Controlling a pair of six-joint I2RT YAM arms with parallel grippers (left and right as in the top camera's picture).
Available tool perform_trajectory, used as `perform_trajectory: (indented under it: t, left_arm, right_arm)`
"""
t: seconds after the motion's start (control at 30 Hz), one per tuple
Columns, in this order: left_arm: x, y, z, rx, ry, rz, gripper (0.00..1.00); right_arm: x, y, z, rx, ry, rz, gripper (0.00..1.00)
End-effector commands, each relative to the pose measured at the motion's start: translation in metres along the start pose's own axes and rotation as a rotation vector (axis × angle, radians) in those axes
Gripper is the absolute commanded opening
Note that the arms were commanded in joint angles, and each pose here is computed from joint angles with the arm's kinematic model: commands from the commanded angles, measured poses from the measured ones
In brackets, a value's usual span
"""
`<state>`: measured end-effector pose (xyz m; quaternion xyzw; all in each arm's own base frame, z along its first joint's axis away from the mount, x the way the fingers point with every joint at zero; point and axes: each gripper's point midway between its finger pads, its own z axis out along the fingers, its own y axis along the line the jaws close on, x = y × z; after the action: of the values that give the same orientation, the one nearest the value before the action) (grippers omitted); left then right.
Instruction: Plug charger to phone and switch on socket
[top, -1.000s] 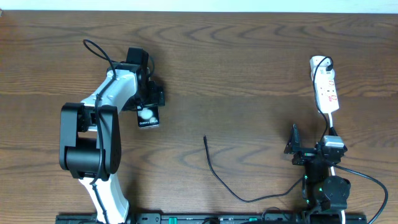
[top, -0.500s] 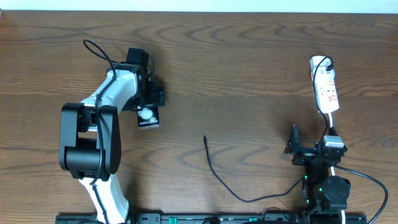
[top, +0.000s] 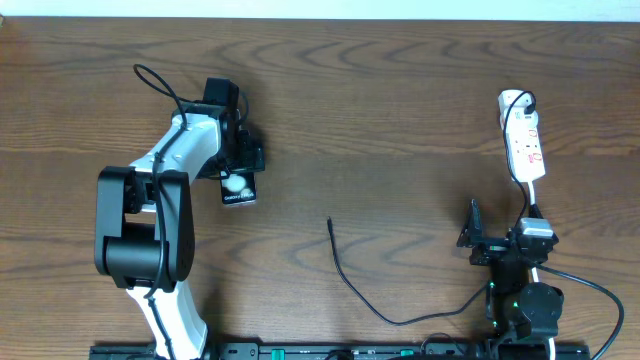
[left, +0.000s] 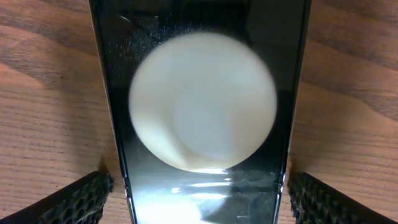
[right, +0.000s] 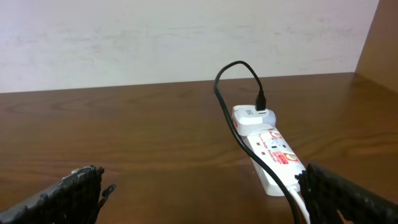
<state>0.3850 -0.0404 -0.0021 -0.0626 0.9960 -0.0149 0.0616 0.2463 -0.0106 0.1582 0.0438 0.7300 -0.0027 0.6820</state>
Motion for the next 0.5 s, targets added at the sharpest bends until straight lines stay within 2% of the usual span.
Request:
perform_trajectory:
  t: [0.0,0.47]
  left_arm:
    - [0.0180,0.0063,0.0128,-0.019,0.057,-0.005,0.93]
    - [0.0214,0.0070,0.0144,-0.021,0.066,-0.005,0.93]
  right_arm:
    - [0.0004,0.0011,-0.0003,-0.002,0.000,0.012,0.99]
    - [0.0004,0.0011,-0.0003,-0.002,0.000,0.012,0.99]
